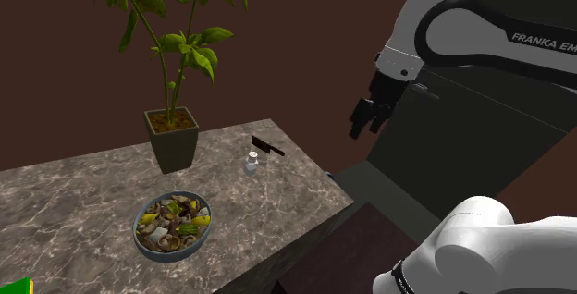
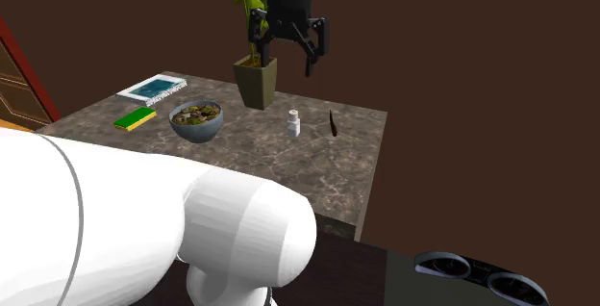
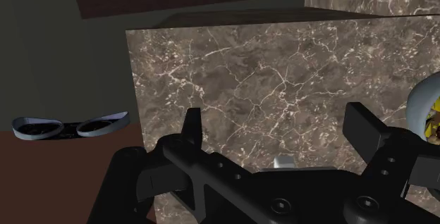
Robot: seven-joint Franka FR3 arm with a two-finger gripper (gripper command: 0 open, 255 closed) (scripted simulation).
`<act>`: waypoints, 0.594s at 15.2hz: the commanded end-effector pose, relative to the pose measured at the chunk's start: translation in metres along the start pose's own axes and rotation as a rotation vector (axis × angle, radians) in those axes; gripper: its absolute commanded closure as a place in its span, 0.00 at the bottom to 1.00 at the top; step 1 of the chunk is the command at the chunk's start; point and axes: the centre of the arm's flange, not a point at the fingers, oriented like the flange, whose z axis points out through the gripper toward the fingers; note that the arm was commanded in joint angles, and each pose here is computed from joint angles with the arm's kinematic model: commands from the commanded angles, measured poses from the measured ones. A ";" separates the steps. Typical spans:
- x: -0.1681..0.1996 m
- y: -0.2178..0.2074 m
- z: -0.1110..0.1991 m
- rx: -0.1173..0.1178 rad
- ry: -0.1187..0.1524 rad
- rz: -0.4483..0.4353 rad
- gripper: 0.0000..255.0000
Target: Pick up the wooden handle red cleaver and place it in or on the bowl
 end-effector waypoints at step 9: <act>0.087 0.008 0.062 -0.038 -0.018 -0.082 0.00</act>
